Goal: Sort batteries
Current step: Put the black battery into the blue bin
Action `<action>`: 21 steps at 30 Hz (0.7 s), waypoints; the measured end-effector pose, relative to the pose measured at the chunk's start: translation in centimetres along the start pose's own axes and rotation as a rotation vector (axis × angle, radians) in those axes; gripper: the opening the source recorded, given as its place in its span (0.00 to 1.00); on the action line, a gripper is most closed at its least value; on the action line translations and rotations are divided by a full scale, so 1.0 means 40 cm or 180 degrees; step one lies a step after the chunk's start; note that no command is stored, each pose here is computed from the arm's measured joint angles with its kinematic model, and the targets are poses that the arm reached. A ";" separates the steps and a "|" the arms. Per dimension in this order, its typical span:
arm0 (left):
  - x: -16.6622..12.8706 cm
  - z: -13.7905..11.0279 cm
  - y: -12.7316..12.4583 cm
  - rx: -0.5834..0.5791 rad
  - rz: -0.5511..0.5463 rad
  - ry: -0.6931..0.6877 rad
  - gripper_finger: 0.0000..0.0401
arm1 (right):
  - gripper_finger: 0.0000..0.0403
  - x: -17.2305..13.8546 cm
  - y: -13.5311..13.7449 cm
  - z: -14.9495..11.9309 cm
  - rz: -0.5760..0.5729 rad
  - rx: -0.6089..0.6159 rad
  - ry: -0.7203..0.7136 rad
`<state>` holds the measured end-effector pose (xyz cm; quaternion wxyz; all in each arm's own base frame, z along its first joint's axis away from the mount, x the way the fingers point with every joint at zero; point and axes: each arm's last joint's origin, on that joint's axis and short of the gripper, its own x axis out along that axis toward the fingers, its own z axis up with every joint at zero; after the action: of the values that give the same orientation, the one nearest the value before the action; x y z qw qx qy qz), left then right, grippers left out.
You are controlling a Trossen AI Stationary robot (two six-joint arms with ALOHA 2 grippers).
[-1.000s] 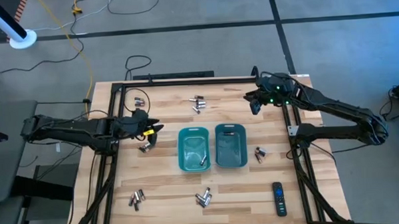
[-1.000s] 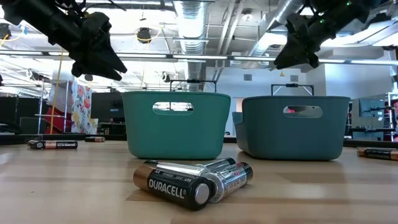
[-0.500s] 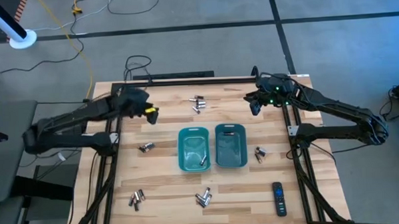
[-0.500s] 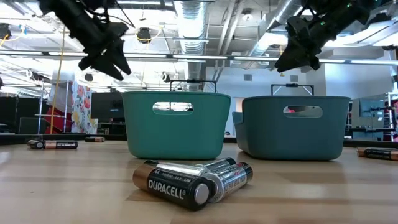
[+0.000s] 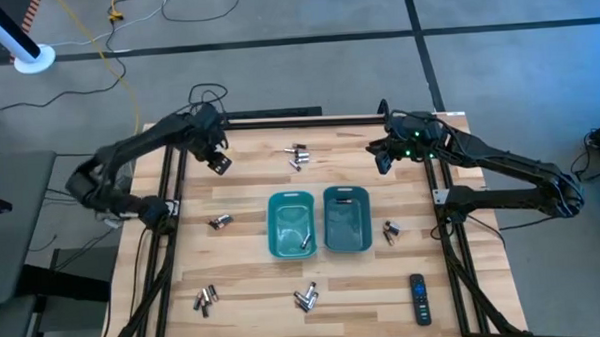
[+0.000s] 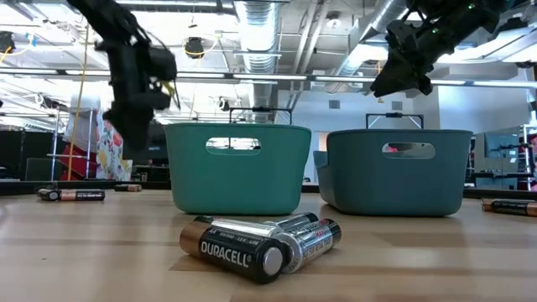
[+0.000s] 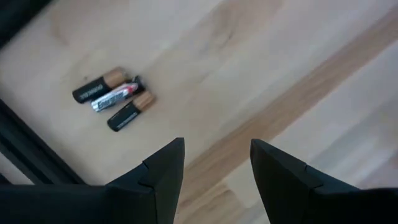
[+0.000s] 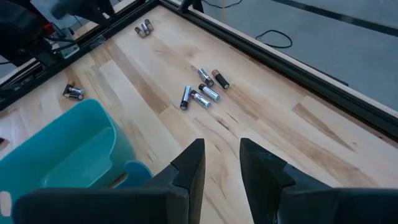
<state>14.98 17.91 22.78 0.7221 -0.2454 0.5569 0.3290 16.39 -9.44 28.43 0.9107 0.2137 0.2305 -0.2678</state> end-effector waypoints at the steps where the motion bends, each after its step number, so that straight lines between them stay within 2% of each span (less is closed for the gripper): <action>1: 0.019 0.005 0.005 0.0045 0.0002 0.0098 0.45 | 0.29 0.000 0.000 0.000 0.0000 0.0016 0.0000; 4: 0.070 0.014 0.016 0.0168 -0.0005 0.0366 0.45 | 0.29 0.000 0.000 0.000 -0.0002 0.0026 -0.0001; 9: 0.127 0.022 0.031 0.0353 0.0173 0.0652 0.45 | 0.29 0.000 0.000 0.000 -0.0001 0.0084 -0.0002; 21: 0.143 0.035 0.076 0.0576 0.0352 0.0551 0.45 | 0.29 0.000 0.000 0.000 0.0000 0.0189 -0.0001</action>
<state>14.53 22.08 17.66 0.6713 -0.1757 0.6572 0.2943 16.39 -9.45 28.43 0.9040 0.2406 0.2223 -0.2746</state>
